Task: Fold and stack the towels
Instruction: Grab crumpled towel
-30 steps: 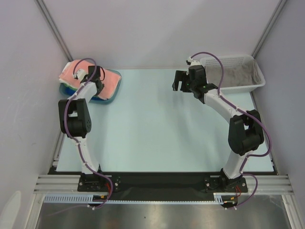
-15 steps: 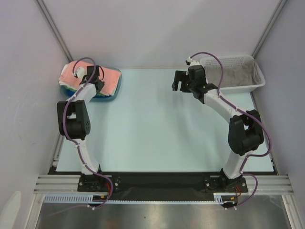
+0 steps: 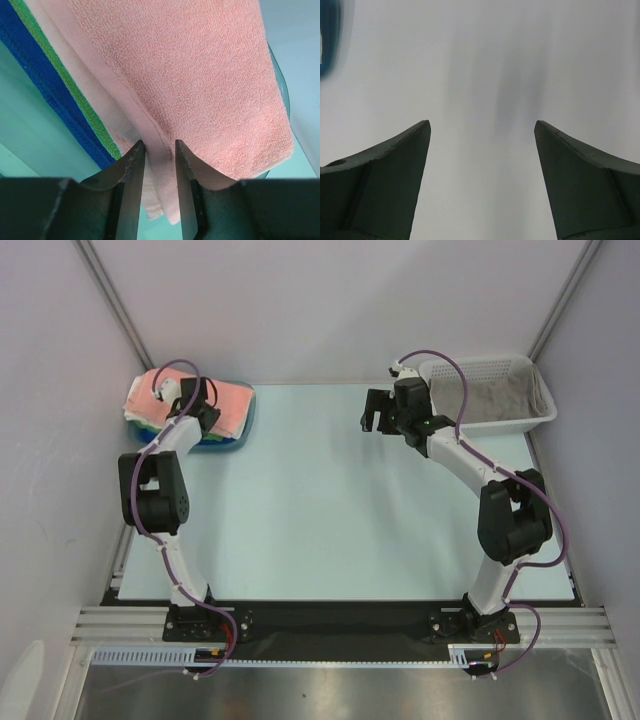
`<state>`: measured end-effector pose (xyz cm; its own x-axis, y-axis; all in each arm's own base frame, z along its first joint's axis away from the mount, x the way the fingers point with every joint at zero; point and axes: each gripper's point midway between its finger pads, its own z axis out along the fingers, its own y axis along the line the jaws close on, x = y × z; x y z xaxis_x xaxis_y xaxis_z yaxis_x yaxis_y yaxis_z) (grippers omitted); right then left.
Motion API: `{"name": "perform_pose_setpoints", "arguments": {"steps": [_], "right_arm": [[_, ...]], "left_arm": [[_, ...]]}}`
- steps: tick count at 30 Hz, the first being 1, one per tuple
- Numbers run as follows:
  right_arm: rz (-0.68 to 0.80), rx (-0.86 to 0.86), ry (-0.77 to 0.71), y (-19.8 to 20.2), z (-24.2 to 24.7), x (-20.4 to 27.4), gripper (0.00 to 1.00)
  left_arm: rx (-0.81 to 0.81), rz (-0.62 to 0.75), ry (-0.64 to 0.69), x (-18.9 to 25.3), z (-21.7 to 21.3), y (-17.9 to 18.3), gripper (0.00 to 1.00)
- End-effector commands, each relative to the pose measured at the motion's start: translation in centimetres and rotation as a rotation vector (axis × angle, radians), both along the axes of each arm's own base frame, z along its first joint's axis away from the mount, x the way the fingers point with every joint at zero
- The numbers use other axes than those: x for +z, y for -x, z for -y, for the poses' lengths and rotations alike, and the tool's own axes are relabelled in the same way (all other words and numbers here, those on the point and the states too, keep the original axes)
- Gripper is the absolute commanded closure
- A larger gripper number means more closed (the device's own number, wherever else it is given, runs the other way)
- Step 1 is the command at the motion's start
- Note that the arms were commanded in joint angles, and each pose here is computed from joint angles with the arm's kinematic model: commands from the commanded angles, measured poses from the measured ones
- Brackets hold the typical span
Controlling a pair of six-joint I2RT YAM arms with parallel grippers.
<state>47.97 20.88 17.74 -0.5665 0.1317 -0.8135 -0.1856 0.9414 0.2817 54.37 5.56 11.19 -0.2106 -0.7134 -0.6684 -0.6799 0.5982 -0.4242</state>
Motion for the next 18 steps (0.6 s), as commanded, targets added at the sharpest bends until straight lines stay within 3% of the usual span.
{"name": "perform_pose_setpoints", "arguments": {"steps": [1,9,18], "right_arm": [[0.036,0.011,-0.018,-0.63,-0.71,1.20,0.11],[0.029,0.009,-0.014,-0.66,-0.82,0.88,0.11],[0.022,0.009,-0.008,-0.75,-0.89,0.44,0.12]], "left_arm": [[-0.021,0.103,0.002,3.74,-0.12,-0.50,0.64],[-0.041,0.115,0.005,3.36,0.22,0.07,0.60],[-0.046,0.127,0.014,3.63,0.28,0.06,0.68]]}}
